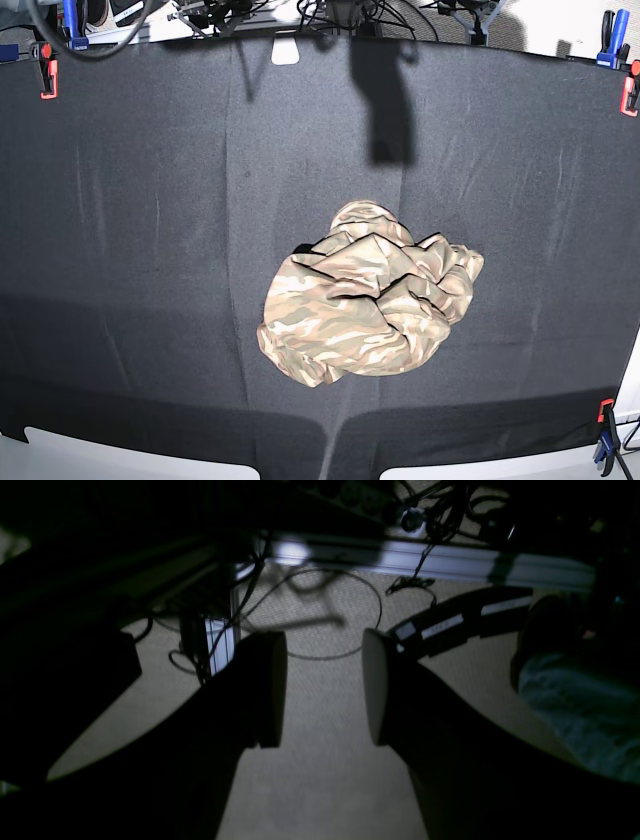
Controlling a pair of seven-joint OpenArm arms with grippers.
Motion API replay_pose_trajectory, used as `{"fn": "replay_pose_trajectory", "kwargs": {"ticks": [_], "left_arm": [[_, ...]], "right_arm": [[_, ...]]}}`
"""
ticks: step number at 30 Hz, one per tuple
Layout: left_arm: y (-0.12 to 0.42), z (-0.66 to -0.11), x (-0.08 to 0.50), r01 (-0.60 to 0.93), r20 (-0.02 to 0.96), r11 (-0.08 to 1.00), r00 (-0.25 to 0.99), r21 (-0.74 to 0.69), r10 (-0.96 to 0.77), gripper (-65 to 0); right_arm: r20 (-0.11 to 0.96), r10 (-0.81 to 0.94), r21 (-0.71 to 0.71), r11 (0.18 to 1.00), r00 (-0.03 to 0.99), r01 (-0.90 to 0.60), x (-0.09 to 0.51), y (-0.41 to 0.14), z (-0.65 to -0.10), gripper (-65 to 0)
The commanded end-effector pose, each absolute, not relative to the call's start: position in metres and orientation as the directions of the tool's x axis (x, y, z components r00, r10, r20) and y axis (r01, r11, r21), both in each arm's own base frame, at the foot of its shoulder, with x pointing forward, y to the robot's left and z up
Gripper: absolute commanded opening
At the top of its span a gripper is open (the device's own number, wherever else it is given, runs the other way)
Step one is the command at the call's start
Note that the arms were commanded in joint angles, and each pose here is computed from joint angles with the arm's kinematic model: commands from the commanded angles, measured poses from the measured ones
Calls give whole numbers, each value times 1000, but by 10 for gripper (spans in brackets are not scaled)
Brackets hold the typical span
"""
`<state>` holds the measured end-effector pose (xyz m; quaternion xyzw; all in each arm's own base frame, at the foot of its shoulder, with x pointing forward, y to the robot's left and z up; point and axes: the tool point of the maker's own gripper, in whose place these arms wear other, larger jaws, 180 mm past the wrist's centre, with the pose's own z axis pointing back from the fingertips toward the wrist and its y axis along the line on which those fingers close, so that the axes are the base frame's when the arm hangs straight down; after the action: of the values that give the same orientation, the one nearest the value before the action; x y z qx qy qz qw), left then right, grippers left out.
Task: Layout the t-shirt on the table in an organized manner, then fold the t-shirt properly
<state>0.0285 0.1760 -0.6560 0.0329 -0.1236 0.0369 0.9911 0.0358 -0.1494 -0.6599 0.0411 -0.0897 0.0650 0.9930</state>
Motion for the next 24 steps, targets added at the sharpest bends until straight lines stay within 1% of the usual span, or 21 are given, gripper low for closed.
{"fn": "replay_pose_trajectory", "kwargs": {"ticks": [1,3,4,5,8,11,14,17,19,24], "left_arm": [[181,-654,35,-84,285,994,957,67,62,-392],[183,-650,47,-83,343,994,938,69,54,-392],[183,-648,51,-83,356,994,933,70,53,-392],[184,-647,54,-81,365,994,930,71,50,-392],[187,-642,62,-78,394,994,918,76,42,-392],[188,-639,54,-73,395,994,918,81,35,-392],[190,-636,41,-68,394,994,919,87,28,-392],[191,-633,25,-63,386,994,922,92,23,-392],[192,-630,14,-58,379,994,925,95,18,-392],[194,-623,-17,-48,359,994,933,103,8,-392]], "right_arm": [[228,119,67,988,966,-138,44,-152,-658,-404],[307,109,70,988,945,-137,53,-149,-654,-404],[339,105,71,988,935,-137,56,-148,-652,-404],[348,103,71,988,932,-136,55,-148,-651,-404],[325,105,71,988,940,-136,42,-150,-653,-404],[299,108,70,988,948,-134,23,-153,-653,-404],[272,120,67,987,955,-143,2,-159,-652,-404],[237,183,61,978,954,-202,-20,-165,-651,-404],[222,191,56,977,956,-208,-32,-171,-648,-404],[216,189,48,978,958,-204,-62,-186,-636,-404]]}}
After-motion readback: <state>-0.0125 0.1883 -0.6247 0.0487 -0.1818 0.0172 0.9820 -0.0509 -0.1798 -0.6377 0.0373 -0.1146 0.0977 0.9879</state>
